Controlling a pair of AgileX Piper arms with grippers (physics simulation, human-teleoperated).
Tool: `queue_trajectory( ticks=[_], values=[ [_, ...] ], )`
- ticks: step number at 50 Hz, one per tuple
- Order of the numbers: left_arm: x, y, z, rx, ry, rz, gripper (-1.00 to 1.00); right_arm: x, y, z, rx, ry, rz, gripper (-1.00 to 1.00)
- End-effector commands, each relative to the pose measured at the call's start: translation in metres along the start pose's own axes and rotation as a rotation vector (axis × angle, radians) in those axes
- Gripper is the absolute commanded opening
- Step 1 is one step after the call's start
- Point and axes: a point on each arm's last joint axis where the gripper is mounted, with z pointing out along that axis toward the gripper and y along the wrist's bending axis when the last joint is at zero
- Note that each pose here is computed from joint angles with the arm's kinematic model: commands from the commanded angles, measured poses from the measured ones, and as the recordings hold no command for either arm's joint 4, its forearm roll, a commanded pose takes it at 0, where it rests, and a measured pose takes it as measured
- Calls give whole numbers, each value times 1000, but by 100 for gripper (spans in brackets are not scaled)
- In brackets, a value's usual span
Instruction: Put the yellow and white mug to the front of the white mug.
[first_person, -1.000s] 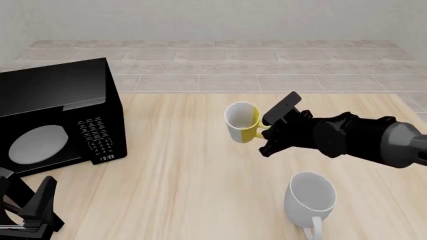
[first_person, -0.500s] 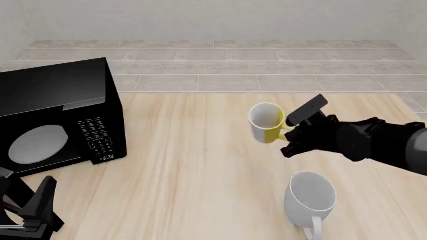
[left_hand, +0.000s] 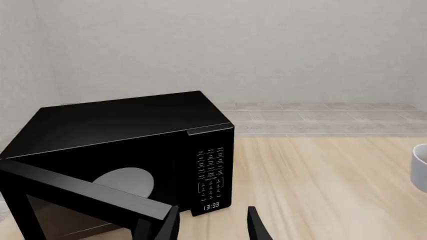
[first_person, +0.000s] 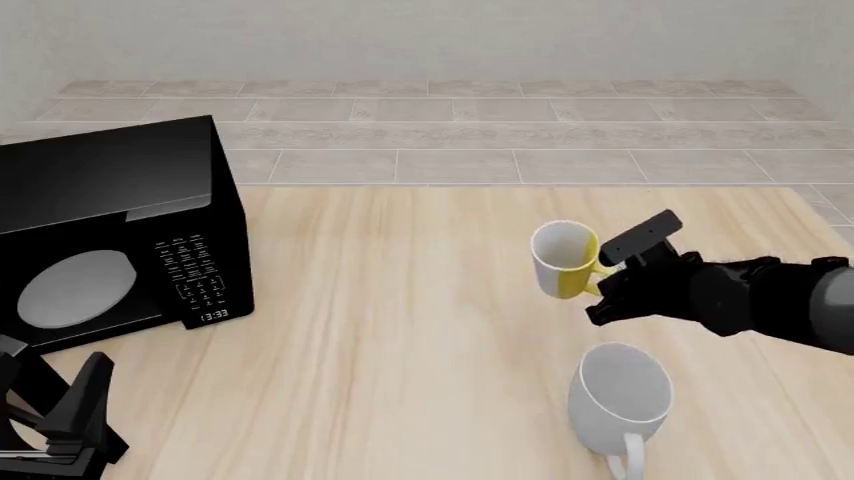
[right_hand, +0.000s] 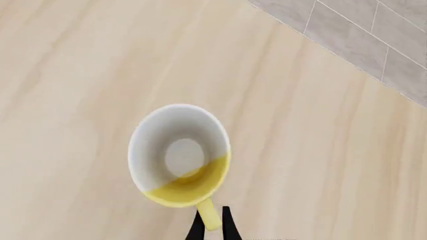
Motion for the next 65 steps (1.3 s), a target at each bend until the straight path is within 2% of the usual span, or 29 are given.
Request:
queue_trajectory(
  ticks=[1, 16, 61, 62, 65],
  values=[
    [0, 0, 0, 0, 0, 0, 100, 11, -13, 14, 31, 21, 60, -100],
    [0, 0, 0, 0, 0, 0, 100, 20, -25, 20, 60, 40, 82, -100],
    [0, 0, 0, 0, 0, 0, 100, 35, -19, 38, 34, 102, 112, -100],
    [0, 0, 0, 0, 0, 0, 100, 35, -19, 38, 34, 102, 114, 100],
    [0, 0, 0, 0, 0, 0, 100, 34, -20, 38, 33, 103, 116, 100]
  ],
)
